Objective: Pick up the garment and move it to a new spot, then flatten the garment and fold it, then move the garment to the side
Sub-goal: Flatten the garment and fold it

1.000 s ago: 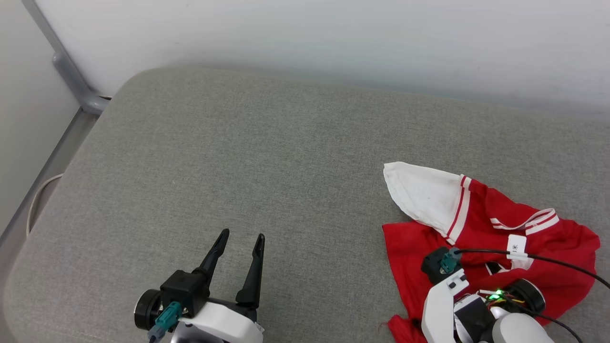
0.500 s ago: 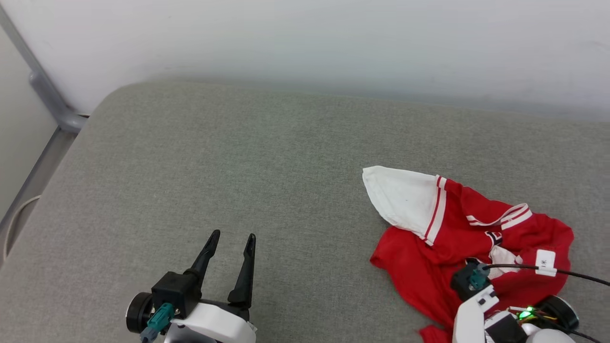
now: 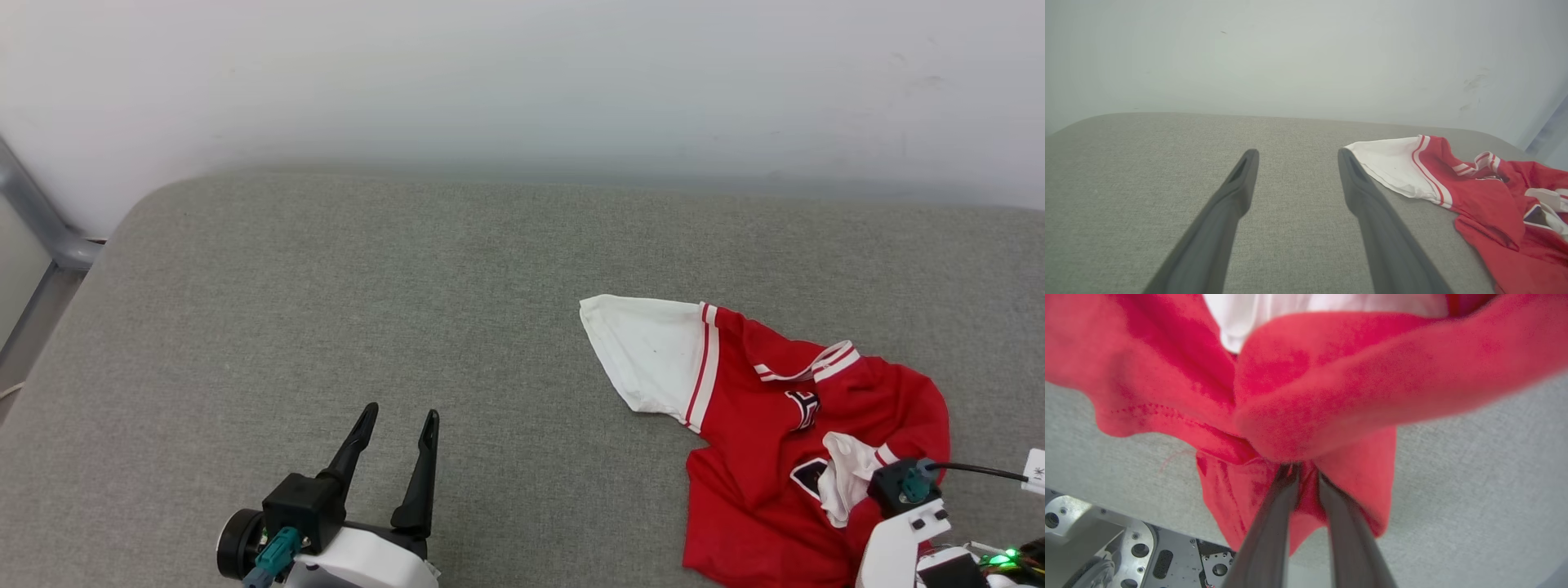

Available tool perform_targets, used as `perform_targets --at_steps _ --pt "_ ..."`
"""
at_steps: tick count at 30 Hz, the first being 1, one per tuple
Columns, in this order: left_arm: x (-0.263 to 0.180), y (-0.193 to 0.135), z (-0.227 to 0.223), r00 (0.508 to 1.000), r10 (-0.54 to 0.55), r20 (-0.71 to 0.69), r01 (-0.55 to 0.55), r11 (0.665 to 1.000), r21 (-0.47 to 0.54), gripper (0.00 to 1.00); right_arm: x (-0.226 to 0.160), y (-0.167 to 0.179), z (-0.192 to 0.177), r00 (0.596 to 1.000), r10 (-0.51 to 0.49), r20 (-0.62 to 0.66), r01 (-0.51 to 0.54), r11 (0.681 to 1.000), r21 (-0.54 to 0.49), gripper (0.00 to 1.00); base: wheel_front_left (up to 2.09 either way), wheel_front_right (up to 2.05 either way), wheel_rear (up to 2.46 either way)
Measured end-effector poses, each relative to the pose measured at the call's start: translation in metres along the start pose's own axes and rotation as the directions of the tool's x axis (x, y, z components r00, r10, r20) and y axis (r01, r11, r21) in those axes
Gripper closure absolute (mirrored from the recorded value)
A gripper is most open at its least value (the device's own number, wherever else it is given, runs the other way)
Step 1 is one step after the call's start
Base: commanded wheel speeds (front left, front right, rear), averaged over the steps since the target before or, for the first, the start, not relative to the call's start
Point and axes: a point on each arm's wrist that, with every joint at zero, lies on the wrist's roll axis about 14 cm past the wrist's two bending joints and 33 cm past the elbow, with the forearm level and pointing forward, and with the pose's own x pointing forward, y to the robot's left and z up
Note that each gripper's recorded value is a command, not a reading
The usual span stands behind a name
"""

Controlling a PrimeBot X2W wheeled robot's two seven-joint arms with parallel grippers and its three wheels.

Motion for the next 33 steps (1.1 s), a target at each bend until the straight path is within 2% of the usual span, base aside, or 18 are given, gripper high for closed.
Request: perform_targets --at_steps 3,6,10,13,16,18,21,27,33 --pt "0.000 -0.001 -0.001 1.000 -0.005 -0.004 0.005 1.000 0.005 0.00 -0.002 0.013 0.015 0.996 0.034 0.083 -0.038 0.998 0.046 0.00 0.00 0.00 0.00" --pt "0.000 -0.002 -0.001 1.000 -0.009 -0.004 0.009 1.000 0.008 0.00 -0.012 0.011 0.036 0.982 0.029 0.188 -0.046 0.995 0.085 0.00 0.00 0.00 0.00" --pt "0.001 -0.005 0.001 1.000 -0.022 0.004 0.022 1.000 0.011 0.00 -0.034 0.007 0.068 0.939 0.016 0.343 -0.063 0.990 0.126 0.00 0.00 0.00 0.00" --pt "0.003 -0.009 0.003 0.999 -0.037 0.008 0.037 0.999 0.011 0.00 -0.055 -0.001 0.090 0.889 -0.012 0.458 -0.065 0.986 0.152 0.00 0.00 0.00 0.00" --pt "0.004 -0.013 0.004 0.999 -0.049 0.012 0.049 0.999 0.011 0.00 -0.074 -0.010 0.110 0.822 -0.052 0.567 -0.061 0.982 0.178 0.00 0.00 0.00 0.00" --pt "0.006 -0.015 0.004 0.998 -0.056 0.015 0.056 0.998 0.011 0.00 -0.086 -0.016 0.123 0.762 -0.083 0.642 -0.060 0.979 0.197 0.00 0.00 0.00 0.00" --pt "0.007 -0.018 0.006 0.998 -0.065 0.020 0.065 0.998 0.001 0.00 -0.101 -0.028 0.137 0.652 -0.162 0.740 -0.025 0.972 0.235 0.00 0.00 0.00 0.00" --pt "0.009 -0.023 -0.001 0.997 -0.078 0.001 0.078 0.997 -0.030 0.00 -0.096 -0.027 0.133 0.561 -0.241 0.792 -0.078 0.937 0.340 0.00 0.00 0.00 0.00" --pt "0.028 -0.038 0.004 0.991 -0.135 0.019 0.136 0.990 -0.042 0.00 -0.098 -0.037 0.134 0.522 -0.290 0.802 -0.066 0.924 0.376 0.00 0.00 0.00 0.00"
